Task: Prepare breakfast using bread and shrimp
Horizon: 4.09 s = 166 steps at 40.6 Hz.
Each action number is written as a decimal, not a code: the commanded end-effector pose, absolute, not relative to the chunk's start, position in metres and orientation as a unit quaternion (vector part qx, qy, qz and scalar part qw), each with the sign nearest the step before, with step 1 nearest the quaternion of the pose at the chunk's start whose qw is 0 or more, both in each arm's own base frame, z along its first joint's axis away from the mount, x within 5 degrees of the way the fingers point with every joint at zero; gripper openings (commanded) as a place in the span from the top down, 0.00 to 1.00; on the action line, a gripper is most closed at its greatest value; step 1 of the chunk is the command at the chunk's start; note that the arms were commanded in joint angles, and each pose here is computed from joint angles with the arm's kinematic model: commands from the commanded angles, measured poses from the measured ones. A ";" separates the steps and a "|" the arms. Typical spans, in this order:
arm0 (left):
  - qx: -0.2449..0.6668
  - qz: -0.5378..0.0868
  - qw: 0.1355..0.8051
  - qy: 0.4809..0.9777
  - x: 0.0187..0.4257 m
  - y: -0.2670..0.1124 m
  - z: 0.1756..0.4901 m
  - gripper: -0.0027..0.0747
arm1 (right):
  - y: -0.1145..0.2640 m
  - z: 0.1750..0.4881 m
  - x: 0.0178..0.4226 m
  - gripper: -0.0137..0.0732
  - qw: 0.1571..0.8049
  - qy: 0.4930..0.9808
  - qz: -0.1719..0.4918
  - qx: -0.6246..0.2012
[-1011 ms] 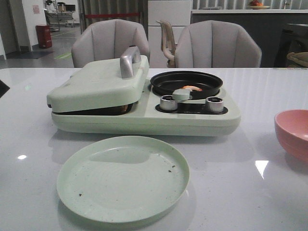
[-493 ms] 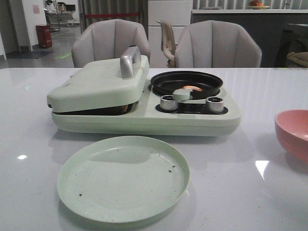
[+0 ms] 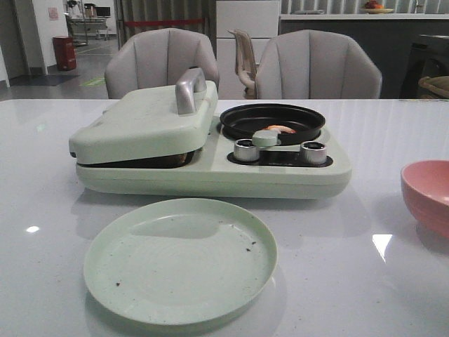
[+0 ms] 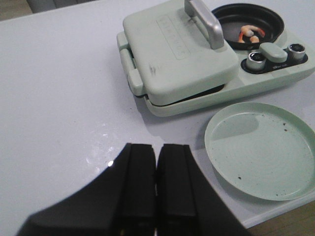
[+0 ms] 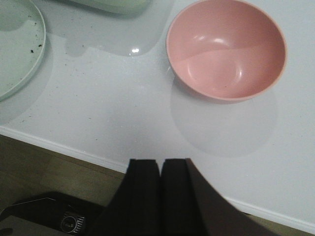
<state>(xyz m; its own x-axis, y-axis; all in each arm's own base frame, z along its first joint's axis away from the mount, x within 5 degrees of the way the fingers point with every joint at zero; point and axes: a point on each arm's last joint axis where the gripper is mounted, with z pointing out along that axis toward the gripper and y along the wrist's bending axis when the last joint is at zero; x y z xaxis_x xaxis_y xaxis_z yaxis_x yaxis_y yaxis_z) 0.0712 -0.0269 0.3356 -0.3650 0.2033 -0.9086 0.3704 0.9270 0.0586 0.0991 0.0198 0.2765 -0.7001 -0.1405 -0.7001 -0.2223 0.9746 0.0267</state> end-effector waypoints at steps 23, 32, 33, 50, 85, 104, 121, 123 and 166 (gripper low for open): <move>0.046 0.060 0.709 0.702 0.044 0.001 0.261 0.82 | 0.019 0.288 0.103 0.79 0.410 0.905 0.052 -0.096; -0.009 0.037 0.723 0.690 0.049 0.004 0.230 0.82 | 0.019 0.288 0.103 0.79 0.410 0.905 0.052 -0.096; -0.013 0.028 0.724 0.689 0.050 0.004 0.227 0.82 | 0.019 0.288 0.103 0.79 0.410 0.905 0.052 -0.096; 0.005 -0.029 0.748 0.662 0.055 -0.003 0.209 0.82 | 0.020 0.288 0.103 0.79 0.410 0.906 0.052 -0.096; 0.013 -0.029 0.745 0.666 0.055 -0.003 0.208 0.82 | 0.020 0.288 0.103 0.79 0.410 0.906 0.052 -0.096; 0.013 -0.029 0.745 0.666 0.055 -0.003 0.208 0.82 | 0.011 0.280 0.085 0.79 0.514 0.855 0.030 -0.069; 0.013 -0.029 0.745 0.666 0.055 -0.003 0.208 0.82 | 0.000 0.213 0.053 0.79 0.727 0.686 -0.012 -0.004; 0.013 -0.029 0.745 0.666 0.055 -0.003 0.208 0.82 | 0.000 0.210 0.054 0.79 0.730 0.683 -0.014 -0.003; 0.013 -0.029 0.745 0.667 0.055 -0.003 0.208 0.82 | -0.001 0.214 0.054 0.79 0.770 0.638 -0.007 0.007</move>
<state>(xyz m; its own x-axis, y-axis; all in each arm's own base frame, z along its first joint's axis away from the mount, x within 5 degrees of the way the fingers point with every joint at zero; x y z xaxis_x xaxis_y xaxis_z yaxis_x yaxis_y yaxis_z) 0.0562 -0.0024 0.2066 0.0293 -0.0159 -0.9994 0.0457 0.9988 -0.0146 0.0567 -0.0010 0.2040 0.0684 0.0071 -0.9976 0.0176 0.9998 0.0083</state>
